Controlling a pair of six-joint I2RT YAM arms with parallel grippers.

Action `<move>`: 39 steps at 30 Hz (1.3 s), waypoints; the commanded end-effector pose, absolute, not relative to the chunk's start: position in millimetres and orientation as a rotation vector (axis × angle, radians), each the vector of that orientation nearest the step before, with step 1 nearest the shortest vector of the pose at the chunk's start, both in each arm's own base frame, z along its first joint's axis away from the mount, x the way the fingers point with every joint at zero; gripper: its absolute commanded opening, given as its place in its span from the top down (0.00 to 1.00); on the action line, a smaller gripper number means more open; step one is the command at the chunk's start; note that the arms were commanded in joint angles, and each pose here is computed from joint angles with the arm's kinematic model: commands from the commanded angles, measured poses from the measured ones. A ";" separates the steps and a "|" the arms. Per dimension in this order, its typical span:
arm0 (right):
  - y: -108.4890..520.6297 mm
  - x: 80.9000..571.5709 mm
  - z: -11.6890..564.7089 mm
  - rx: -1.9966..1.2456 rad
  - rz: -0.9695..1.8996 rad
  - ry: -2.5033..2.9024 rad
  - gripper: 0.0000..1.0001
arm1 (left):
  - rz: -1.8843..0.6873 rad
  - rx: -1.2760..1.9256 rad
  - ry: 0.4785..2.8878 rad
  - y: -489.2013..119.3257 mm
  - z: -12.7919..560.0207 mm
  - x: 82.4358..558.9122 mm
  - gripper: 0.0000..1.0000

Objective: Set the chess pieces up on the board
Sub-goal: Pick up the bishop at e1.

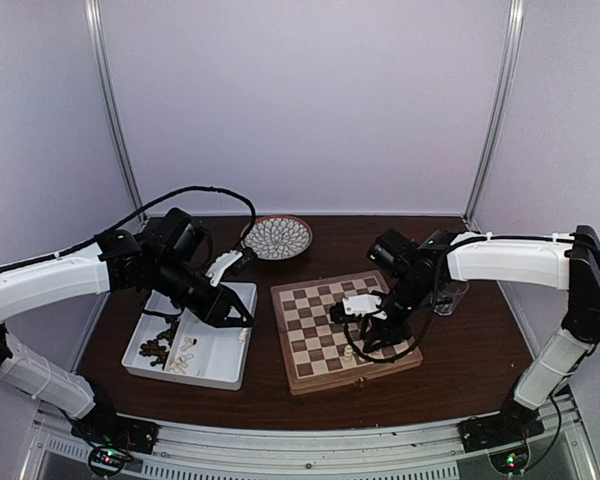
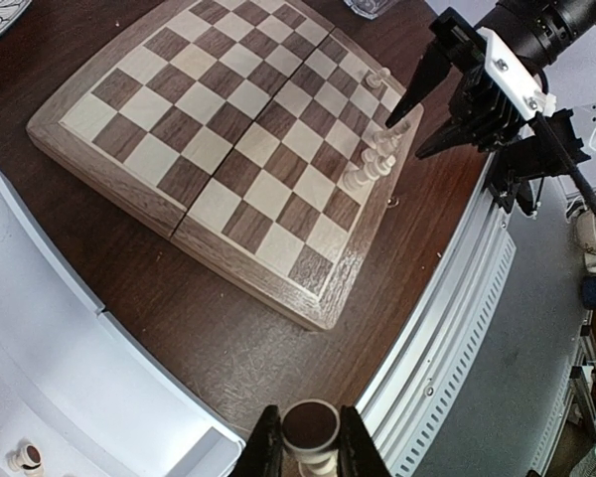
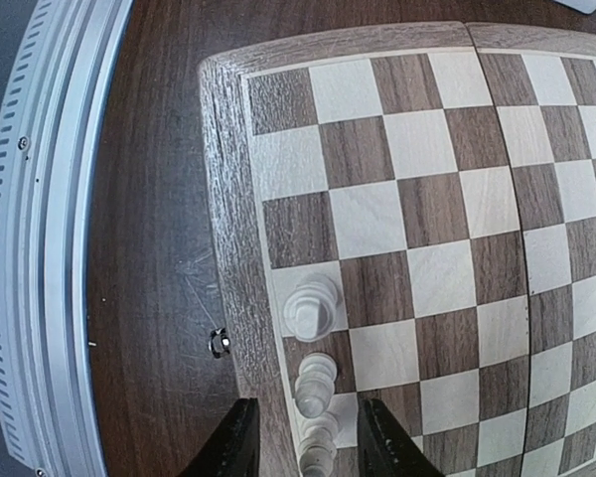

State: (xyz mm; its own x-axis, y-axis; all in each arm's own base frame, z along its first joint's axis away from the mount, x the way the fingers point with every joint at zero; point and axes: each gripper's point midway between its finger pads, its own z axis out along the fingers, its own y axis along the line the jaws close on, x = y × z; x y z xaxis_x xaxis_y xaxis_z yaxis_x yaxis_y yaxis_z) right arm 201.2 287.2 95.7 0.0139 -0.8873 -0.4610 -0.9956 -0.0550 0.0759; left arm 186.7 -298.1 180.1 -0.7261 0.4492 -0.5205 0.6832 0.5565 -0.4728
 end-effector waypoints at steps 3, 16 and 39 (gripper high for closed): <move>284.4 197.5 84.5 -2.073 0.527 1.943 0.65 | -0.957 0.927 2.441 -296.6 178.7 188.8 1.00; 285.9 193.8 73.6 -2.114 0.485 1.944 0.72 | -0.958 0.918 2.441 -294.6 177.8 187.4 1.00; 286.8 203.4 68.8 -2.083 0.423 1.978 0.84 | -0.961 0.914 2.433 -292.9 178.8 185.9 1.00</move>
